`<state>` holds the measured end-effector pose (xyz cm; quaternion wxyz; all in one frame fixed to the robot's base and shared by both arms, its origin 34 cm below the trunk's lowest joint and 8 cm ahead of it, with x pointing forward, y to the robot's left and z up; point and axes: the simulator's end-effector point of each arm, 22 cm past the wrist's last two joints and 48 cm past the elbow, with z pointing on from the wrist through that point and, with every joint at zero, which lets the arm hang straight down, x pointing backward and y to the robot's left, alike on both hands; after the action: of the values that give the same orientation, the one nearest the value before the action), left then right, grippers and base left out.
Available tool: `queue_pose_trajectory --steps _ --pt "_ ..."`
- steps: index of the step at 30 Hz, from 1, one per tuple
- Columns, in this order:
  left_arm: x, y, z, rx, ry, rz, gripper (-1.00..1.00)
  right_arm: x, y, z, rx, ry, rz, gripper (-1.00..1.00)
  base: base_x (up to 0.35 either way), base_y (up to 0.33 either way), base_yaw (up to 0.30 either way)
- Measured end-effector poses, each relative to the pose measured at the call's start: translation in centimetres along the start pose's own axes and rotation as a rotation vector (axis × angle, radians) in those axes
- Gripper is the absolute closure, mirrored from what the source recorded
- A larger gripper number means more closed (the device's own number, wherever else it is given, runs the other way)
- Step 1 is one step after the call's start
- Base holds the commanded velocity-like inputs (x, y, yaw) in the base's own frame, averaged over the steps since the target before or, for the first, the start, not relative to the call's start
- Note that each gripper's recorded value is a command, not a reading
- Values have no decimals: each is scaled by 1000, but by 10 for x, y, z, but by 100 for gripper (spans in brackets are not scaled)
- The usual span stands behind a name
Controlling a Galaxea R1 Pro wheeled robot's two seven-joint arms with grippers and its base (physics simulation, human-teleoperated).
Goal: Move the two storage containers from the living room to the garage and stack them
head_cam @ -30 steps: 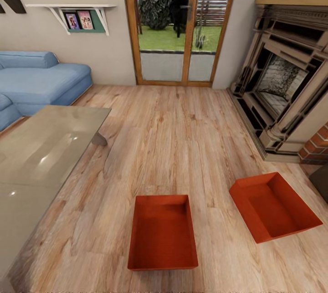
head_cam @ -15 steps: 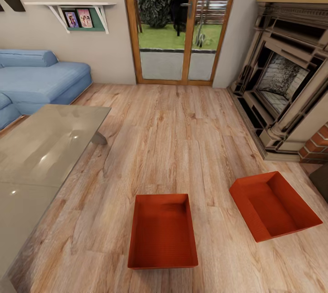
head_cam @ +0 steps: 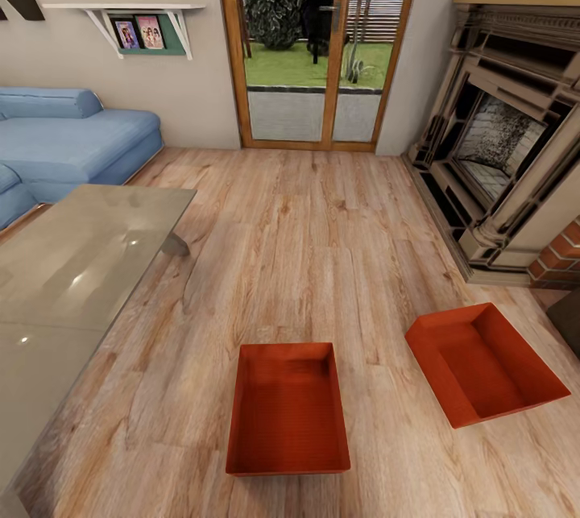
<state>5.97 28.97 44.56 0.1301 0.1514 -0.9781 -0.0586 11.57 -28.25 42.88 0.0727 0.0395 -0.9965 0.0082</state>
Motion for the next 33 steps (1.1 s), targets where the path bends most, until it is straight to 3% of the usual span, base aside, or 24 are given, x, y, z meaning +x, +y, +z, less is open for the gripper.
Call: queue_pose_trajectory --steps 8,9,11,12,14,16,17,19,21,23,25,26,29,33 --pt "-5 -1 0 2 -10 13 -100 3 -4 0 21 14 7 -100 0 0 0" --pt "-55 14 -4 -18 -104 11 -100 -8 -13 0 43 -9 4 -100 0 0 0" --pt "-102 25 -12 -31 -189 14 -100 -47 -20 1 58 -88 12 -100 0 0 0" --pt "-131 32 -20 -42 -229 16 -100 -94 -26 -2 80 -180 26 -100 0 0 0" --pt "-154 42 -28 -60 -248 19 -100 -148 -39 -11 118 -286 50 -100 0 0 0" --pt "-180 58 -37 -89 -259 24 -100 -214 -65 -29 193 -397 84 -100 0 0 0" --pt "-209 62 -45 -98 -285 22 -100 -260 -83 -44 245 -464 110 -100 0 0 0" --pt "-248 58 -56 -95 -325 12 -100 -318 -98 -65 288 -540 135 -100 0 0 0" --pt "-306 44 -73 -78 -382 -4 -100 -397 -111 -98 323 -630 168 -100 0 0 0" --pt "-338 32 -84 -64 -406 -12 -100 -428 -113 -111 329 -656 180 -100 0 0 0" --pt "-397 5 -111 -27 -447 -22 -100 -482 -107 -140 320 -714 194 -100 0 0 0" --pt "-407 -4 -117 -16 -449 -23 -100 -493 -101 -145 310 -722 197 -100 0 0 0" --pt "-451 -66 -147 38 -467 -11 -100 -536 -59 -167 251 -742 187 -100 0 0 0" --pt "-449 -142 -162 20 -473 64 -100 -553 -9 -176 181 -754 175 -100 0 0 0"
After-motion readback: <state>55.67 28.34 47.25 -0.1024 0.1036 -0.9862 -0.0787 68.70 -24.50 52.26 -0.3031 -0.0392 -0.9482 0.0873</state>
